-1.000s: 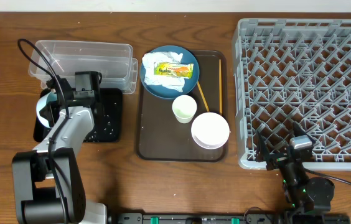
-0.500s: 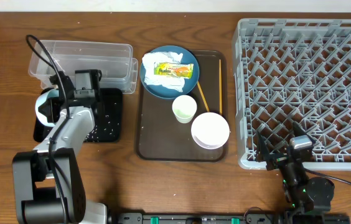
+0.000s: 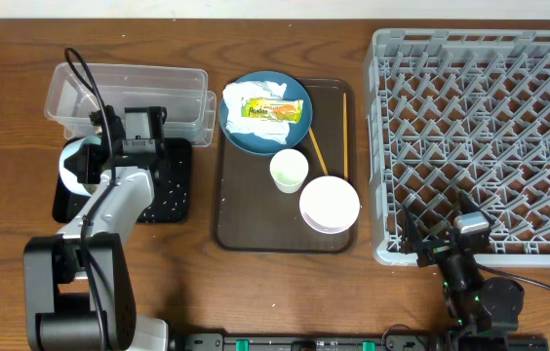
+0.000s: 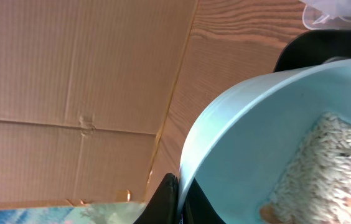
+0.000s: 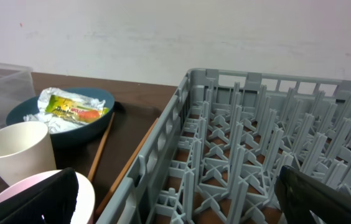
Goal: Sort waste into correct bins and load items into the dishwasher rack
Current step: 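Raise and tilt the bowl with the left gripper over the black tray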
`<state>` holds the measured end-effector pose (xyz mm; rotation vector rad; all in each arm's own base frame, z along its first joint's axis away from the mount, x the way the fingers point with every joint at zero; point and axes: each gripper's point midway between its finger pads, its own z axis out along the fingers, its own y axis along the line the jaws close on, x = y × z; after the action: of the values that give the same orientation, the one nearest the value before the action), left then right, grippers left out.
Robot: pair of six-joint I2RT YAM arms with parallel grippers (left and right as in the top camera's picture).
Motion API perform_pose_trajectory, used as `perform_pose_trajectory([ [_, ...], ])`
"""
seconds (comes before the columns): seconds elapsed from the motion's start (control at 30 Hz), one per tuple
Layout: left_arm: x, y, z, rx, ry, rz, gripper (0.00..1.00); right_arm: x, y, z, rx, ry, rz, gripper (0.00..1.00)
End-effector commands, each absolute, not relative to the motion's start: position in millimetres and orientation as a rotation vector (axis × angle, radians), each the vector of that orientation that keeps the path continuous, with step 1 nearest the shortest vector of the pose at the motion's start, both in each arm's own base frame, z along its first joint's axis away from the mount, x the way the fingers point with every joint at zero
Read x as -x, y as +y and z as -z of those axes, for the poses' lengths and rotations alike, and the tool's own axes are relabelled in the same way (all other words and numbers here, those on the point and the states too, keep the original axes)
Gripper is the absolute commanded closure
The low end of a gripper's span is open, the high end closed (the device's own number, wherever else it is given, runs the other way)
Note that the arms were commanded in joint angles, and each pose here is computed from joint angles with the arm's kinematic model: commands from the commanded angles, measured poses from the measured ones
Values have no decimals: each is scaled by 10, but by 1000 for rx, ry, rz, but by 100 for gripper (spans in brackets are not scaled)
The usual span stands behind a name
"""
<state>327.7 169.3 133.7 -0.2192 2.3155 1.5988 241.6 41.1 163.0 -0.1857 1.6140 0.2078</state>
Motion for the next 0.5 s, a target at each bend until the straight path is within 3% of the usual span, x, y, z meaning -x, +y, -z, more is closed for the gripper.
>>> perform_pose_trajectory([
  [0.0,-3246,1714,-1383,164,2322,-1673,94,-2409,444,-1620,201,1615,-217,1],
  [0.47,-3202,1680,-1551,168,2247,-1806,94,-2409,444,-1620,201,1615,-217,1],
])
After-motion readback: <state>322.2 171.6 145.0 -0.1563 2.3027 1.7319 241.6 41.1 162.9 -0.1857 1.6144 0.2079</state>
